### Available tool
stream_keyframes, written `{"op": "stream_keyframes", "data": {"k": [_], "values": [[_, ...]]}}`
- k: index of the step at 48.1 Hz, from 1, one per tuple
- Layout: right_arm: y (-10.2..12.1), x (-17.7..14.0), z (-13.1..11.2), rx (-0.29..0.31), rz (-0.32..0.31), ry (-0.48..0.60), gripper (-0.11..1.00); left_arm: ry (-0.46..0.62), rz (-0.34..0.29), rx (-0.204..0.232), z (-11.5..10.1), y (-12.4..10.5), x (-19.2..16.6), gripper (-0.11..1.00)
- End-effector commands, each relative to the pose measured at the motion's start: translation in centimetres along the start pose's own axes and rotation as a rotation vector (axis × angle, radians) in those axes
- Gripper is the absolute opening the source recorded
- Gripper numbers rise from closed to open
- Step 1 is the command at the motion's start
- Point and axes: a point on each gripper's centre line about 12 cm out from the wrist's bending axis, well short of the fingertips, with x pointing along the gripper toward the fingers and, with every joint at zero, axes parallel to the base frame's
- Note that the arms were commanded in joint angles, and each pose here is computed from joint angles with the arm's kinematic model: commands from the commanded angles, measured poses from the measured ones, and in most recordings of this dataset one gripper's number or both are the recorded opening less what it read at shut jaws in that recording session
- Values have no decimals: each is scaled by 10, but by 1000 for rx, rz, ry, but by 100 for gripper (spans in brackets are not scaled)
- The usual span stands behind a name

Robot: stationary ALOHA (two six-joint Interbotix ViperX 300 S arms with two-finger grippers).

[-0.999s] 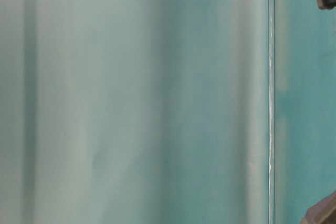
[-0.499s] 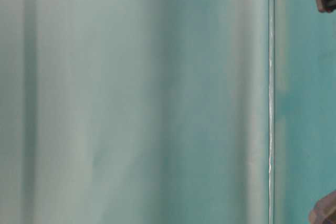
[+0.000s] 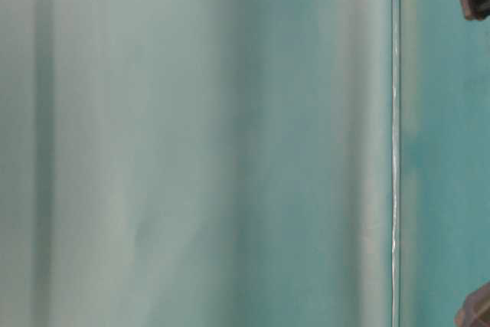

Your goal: Insert the wire through the hole in the metal fitting marked with a red label. (retake)

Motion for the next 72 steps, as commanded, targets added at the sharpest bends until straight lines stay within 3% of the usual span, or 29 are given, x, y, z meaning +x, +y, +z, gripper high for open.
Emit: {"op": "stream_keyframes", "data": {"k": [1, 14, 22, 27, 34, 60, 65, 72], "values": [[-1, 2, 4, 13, -5, -5, 2, -41, -14, -1, 13, -4, 2, 23], [-1, 2, 4, 11, -2, -3, 2, -36, -13, -1, 14, -5, 3, 18], [-1, 2, 4, 13, -5, -5, 2, -18, -11, 10, 13, -5, 4, -3], [-1, 2, 4, 11, -4, -4, 2, -2, -11, 21, 11, -5, 5, -10], [0, 4, 1, 12, -4, 4, 2, 18, -12, 43, 10, -7, 8, -10], [-5, 8, -4, 26, -17, 69, 2, 45, -7, 44, 8, -7, 10, -10], [-5, 8, -1, 27, -14, 64, 18, 46, -10, 47, 8, -8, 9, -10], [-4, 4, 6, 32, -8, 53, 56, 46, -13, 46, 8, -9, 9, -10]]}}
